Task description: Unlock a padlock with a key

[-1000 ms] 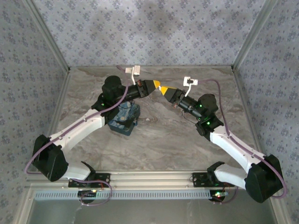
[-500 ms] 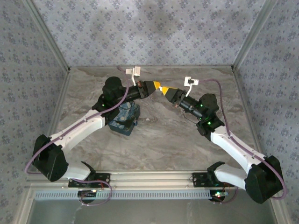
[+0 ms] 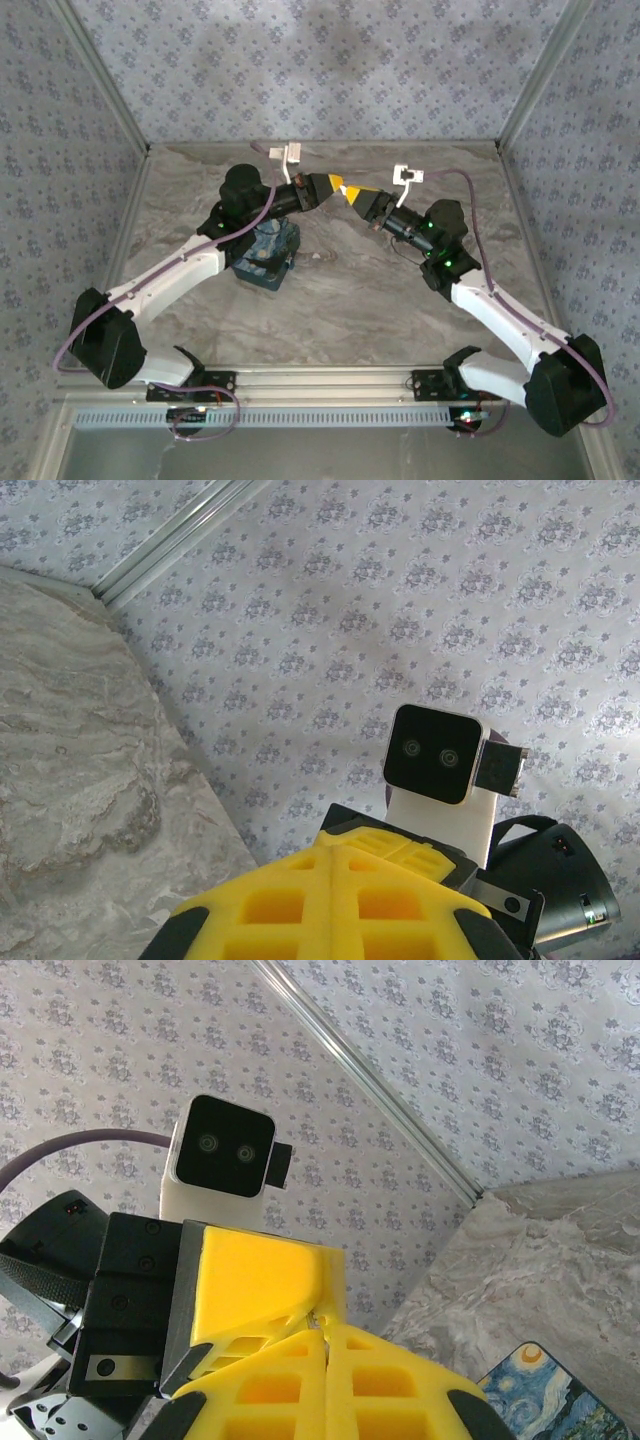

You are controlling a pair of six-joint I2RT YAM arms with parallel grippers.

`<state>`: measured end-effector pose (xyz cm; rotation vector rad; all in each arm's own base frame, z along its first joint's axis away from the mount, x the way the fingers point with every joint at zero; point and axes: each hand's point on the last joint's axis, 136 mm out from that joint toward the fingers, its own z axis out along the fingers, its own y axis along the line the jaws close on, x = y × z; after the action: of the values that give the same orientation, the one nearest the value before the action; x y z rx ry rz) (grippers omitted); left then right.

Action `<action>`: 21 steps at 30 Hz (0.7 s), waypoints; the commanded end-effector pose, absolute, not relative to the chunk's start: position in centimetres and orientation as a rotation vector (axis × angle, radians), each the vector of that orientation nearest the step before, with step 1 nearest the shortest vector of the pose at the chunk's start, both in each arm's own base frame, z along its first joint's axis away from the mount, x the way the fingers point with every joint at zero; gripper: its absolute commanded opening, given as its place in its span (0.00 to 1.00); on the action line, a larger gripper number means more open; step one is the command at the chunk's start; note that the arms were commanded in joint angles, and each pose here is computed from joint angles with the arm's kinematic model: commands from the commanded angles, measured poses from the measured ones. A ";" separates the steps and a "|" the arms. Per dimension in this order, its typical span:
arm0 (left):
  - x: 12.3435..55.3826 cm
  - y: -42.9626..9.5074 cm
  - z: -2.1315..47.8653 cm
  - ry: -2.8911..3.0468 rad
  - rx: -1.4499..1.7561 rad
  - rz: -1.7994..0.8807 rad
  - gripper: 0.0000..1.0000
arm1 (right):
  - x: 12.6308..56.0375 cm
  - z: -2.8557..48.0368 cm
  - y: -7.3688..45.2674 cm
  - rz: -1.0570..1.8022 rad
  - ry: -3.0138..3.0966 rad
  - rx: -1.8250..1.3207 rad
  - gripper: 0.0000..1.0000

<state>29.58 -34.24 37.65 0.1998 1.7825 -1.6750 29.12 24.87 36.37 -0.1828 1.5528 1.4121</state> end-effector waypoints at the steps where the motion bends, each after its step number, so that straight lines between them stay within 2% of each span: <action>1: 28.6 -34.6 40.0 1.718 0.265 -1.707 0.00 | 28.7 37.7 25.0 1.413 1.511 -0.214 0.00; 2: 28.5 -34.5 40.1 1.718 0.268 -1.703 0.00 | 28.7 37.8 24.8 1.408 1.510 -0.211 0.00; 3: 28.5 -34.4 39.9 1.722 0.269 -1.693 0.12 | 28.7 37.9 24.8 1.404 1.514 -0.216 0.00; 4: 28.6 -34.2 39.9 1.725 0.261 -1.679 0.32 | 28.7 37.9 24.8 1.402 1.518 -0.222 0.00; 6: 28.8 -33.3 39.7 1.719 0.240 -1.636 0.57 | 28.7 37.6 24.8 1.398 1.528 -0.223 0.00; 8: 29.1 -32.2 39.4 1.728 0.200 -1.590 0.81 | 28.8 37.2 24.6 1.384 1.545 -0.214 0.00; 10: 29.3 -31.1 38.7 1.746 0.175 -1.536 0.98 | 29.0 36.8 24.2 1.365 1.561 -0.206 0.00; 14: 29.2 -28.4 36.2 1.835 0.136 -1.361 0.98 | 29.6 36.1 23.5 1.311 1.602 -0.198 0.00; 21: 28.3 -19.9 26.4 2.109 -0.144 -0.921 0.96 | 32.8 32.1 23.6 1.118 1.771 -0.215 0.00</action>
<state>28.40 -24.20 32.58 -0.0066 1.9345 -1.1961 31.28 23.61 33.57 -0.1829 1.7001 1.2377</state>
